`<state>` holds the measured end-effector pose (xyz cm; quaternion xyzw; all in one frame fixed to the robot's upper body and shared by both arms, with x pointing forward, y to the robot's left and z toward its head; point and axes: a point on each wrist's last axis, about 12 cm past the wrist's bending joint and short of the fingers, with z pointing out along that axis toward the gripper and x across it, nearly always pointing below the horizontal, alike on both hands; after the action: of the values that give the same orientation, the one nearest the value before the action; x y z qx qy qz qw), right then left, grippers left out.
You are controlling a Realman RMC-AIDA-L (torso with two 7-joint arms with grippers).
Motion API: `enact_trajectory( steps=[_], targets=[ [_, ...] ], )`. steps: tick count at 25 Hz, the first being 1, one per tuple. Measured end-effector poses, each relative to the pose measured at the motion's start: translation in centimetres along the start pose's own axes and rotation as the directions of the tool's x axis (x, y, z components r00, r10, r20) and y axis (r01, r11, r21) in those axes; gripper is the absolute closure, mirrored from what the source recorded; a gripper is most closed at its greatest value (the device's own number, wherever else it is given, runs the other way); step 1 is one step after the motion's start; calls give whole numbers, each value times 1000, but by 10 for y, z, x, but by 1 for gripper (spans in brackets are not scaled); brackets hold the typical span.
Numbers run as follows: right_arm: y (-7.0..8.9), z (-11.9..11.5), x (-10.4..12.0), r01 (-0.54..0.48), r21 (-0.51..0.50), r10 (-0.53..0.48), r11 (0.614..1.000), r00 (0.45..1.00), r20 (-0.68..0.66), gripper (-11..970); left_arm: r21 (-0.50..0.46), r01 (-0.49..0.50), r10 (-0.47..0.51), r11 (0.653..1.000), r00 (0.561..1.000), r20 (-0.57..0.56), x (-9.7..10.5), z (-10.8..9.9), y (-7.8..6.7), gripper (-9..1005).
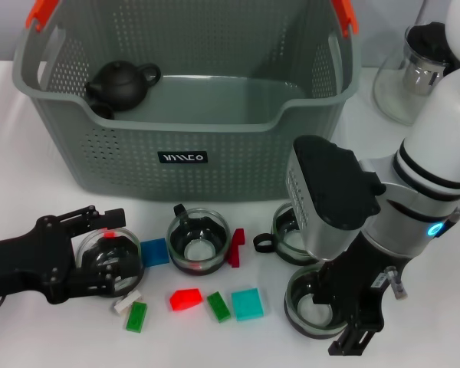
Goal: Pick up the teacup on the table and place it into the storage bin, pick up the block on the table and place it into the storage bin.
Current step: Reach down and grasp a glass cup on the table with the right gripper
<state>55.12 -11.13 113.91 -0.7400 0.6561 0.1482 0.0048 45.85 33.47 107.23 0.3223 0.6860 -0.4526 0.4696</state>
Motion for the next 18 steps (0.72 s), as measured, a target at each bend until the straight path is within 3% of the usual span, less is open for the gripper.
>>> enact_trajectory(
  steps=[9, 12, 18],
  targets=[
    [6, 12, 0, 22, -13, -22, 1000, 1000, -13, 188, -13, 6, -6, 1000, 1000, -4, 2, -1, 0, 123],
    [7, 14, -1, 27, -20, -27, 999, 1000, -11, 376, -20, 6, -6, 1000, 1000, -3, 3, -2, 1, 123],
    [8, 16, 0, 17, -19, -18, 1000, 1000, -13, 624, -30, 5, -5, 1000, 1000, -3, 3, -2, 2, 124]
  ],
)
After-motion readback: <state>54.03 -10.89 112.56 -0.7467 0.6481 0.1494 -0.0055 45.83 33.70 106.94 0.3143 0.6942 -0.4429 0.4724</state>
